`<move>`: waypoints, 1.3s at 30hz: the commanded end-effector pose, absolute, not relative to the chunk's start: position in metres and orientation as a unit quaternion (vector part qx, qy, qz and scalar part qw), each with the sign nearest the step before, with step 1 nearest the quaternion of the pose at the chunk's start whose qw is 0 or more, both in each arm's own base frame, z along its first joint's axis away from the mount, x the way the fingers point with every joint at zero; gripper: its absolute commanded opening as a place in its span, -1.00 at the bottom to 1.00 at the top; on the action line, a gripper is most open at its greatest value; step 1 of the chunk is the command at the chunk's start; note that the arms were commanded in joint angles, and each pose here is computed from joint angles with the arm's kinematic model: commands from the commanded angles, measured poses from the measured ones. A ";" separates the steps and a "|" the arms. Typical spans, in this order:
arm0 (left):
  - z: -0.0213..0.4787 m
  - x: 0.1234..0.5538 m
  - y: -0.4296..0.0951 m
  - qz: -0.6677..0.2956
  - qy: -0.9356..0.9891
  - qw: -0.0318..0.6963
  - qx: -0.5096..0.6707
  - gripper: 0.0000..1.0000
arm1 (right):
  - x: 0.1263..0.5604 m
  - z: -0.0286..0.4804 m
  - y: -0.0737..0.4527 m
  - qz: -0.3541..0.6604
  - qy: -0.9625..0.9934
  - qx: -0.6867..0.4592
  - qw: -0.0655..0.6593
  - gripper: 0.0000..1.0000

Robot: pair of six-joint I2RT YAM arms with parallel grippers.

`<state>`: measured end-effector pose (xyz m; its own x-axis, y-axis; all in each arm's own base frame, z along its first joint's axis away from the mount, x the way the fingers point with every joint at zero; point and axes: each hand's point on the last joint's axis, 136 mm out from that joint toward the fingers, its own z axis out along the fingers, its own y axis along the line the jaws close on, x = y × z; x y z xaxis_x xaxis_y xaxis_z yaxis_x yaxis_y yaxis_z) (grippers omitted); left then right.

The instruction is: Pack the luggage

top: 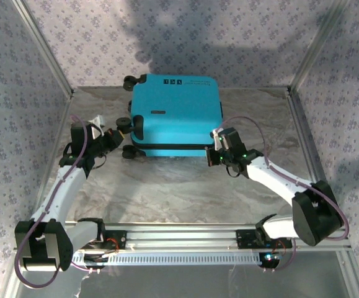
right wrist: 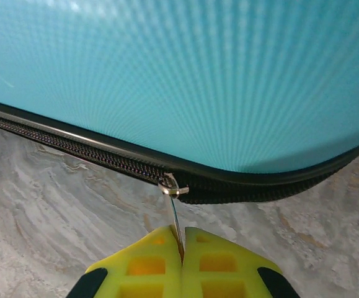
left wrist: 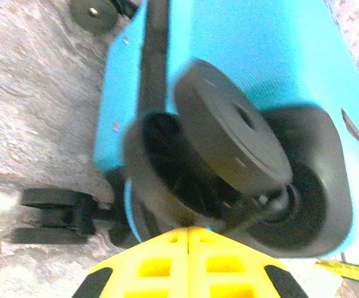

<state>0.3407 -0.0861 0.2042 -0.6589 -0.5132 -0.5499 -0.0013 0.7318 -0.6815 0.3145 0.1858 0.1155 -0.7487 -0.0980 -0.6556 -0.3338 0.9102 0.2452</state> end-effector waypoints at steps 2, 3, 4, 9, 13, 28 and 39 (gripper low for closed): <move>0.231 0.352 -0.077 -0.326 0.829 0.430 -0.150 -1.00 | 0.300 0.075 0.136 0.134 0.946 -0.029 0.294 -1.00; 0.231 0.351 -0.076 -0.325 0.829 0.431 -0.149 -1.00 | 0.302 0.075 0.130 0.138 0.945 -0.017 0.297 -1.00; 0.232 0.350 -0.076 -0.323 0.829 0.432 -0.149 -1.00 | 0.304 0.075 0.126 0.139 0.944 -0.009 0.300 -1.00; 0.234 0.345 -0.077 -0.327 0.828 0.432 -0.145 -1.00 | 0.312 0.094 0.134 0.190 0.931 -0.036 0.311 -1.00; 0.230 0.346 -0.082 -0.331 0.834 0.419 -0.140 -1.00 | 0.305 0.118 0.165 0.271 0.902 -0.091 0.323 -0.60; 0.227 0.345 -0.096 -0.329 0.841 0.408 -0.133 -0.61 | 0.279 0.170 0.125 0.251 0.879 -0.039 0.403 -0.16; 0.225 0.348 -0.114 -0.324 0.848 0.402 -0.123 -0.25 | 0.308 0.132 0.140 0.108 0.916 0.035 0.386 -0.11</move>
